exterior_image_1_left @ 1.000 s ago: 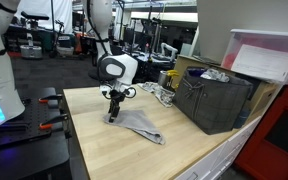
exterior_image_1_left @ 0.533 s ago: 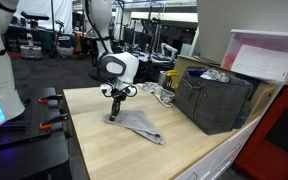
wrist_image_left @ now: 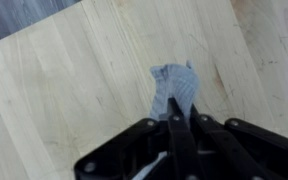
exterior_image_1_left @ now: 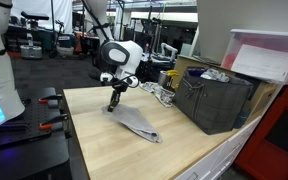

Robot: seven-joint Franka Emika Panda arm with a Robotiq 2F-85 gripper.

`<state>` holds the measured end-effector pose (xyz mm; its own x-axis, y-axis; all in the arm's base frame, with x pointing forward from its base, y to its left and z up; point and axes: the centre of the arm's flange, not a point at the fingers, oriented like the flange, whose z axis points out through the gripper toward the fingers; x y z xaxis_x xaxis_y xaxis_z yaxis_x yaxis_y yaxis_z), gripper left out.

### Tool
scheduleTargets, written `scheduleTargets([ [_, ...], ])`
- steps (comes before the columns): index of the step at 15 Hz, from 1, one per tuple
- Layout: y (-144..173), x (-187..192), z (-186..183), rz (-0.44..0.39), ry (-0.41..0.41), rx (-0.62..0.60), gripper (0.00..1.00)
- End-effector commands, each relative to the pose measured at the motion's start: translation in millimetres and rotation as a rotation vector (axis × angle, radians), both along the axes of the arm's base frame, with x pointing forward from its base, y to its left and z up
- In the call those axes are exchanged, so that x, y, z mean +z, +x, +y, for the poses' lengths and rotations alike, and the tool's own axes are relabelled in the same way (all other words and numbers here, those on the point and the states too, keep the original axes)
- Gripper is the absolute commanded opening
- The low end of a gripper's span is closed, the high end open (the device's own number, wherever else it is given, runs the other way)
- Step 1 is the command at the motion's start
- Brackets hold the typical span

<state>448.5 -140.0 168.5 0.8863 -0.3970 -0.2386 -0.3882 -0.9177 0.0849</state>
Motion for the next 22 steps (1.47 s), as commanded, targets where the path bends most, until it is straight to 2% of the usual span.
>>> scheduleTargets([
  [1, 16.1, 45.2, -14.8, 0.033, 0.04, 0.045, 0.02],
  [6, 73.4, 76.6, -44.1, 0.057, 0.073, 0.088, 0.02],
  [11, 104.7, 77.8, -59.5, 0.095, 0.093, 0.118, 0.02],
  [15, 115.8, 53.9, -78.7, 0.138, 0.143, 0.097, 0.02],
  [22, 107.0, 10.2, -129.6, 0.208, 0.24, -0.073, 0.02],
])
